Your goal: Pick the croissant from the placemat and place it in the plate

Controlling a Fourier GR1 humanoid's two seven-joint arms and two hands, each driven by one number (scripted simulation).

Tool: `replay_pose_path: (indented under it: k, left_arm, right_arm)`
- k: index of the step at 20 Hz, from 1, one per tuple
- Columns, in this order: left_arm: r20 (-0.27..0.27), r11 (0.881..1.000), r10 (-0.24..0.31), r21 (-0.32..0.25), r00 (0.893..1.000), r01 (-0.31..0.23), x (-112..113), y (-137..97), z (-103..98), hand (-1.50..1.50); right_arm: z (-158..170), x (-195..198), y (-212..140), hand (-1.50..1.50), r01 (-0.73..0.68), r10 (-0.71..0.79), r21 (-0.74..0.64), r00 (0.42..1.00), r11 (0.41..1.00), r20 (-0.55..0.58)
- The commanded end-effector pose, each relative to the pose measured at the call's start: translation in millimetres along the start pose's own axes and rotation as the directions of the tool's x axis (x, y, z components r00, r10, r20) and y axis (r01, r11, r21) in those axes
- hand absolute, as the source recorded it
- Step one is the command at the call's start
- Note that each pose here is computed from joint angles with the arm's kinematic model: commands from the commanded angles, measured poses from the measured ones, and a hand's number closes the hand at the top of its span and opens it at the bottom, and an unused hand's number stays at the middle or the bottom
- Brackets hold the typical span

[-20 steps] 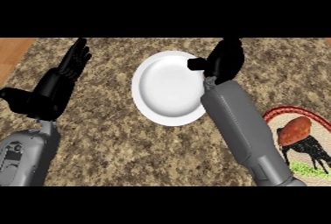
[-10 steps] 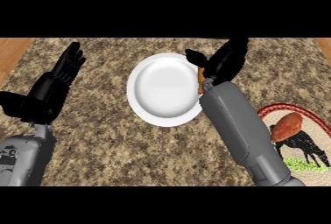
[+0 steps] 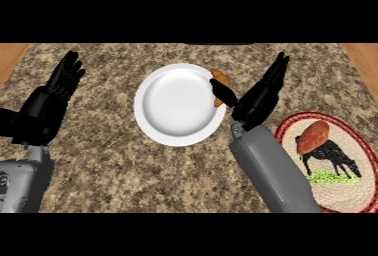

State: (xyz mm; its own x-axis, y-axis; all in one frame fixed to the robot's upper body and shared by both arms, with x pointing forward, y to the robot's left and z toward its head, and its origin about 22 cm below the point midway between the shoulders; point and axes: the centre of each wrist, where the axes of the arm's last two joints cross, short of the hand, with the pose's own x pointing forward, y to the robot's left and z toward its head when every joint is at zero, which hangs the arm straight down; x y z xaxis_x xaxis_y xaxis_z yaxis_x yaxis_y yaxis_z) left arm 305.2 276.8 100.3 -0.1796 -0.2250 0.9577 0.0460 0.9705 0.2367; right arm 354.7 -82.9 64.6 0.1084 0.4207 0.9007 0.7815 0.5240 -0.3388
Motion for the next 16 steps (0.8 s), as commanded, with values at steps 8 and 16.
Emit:
replay_pose_path:
  k: [8, 16]
  left_arm:
    - [-0.016, 0.999, 0.002, 0.046, 1.000, -0.001, 2.4, 18.6, 10.7, 0.00]
    - [0.005, 0.999, -0.009, 0.033, 1.000, 0.009, -9.8, -5.7, 8.5, 0.00]
  right_arm:
    - [58.6, -20.3, -96.4, -1.50, 0.074, -0.077, -0.023, 0.991, 0.997, -0.112]
    - [110.6, -36.5, -153.1, -1.50, -0.014, 0.009, -0.064, 0.996, 0.998, -0.086]
